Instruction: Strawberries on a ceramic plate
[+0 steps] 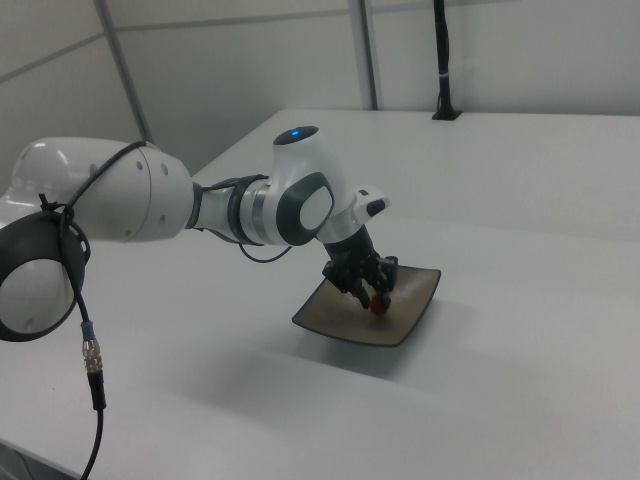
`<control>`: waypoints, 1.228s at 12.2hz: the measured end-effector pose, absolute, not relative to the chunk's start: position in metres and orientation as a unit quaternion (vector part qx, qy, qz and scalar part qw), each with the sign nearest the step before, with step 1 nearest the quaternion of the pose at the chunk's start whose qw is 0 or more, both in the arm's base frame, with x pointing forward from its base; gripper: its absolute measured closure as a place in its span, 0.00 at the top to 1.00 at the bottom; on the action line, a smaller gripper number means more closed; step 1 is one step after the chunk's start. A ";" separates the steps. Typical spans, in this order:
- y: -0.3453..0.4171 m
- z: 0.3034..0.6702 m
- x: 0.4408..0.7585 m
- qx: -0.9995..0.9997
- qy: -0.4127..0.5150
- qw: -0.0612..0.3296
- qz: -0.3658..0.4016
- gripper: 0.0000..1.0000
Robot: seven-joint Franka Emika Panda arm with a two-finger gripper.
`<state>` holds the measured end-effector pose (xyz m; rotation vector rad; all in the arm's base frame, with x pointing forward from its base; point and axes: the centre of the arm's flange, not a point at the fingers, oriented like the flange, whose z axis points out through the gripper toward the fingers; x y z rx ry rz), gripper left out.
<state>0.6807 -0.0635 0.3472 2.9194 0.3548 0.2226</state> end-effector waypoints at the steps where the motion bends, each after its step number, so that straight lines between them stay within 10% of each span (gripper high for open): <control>1: -0.064 0.347 0.681 0.986 0.114 0.096 0.076 0.49; 5: -0.064 0.357 0.681 0.986 0.103 0.096 0.084 1.00; 15: -0.052 0.544 0.598 0.998 0.036 0.028 0.034 1.00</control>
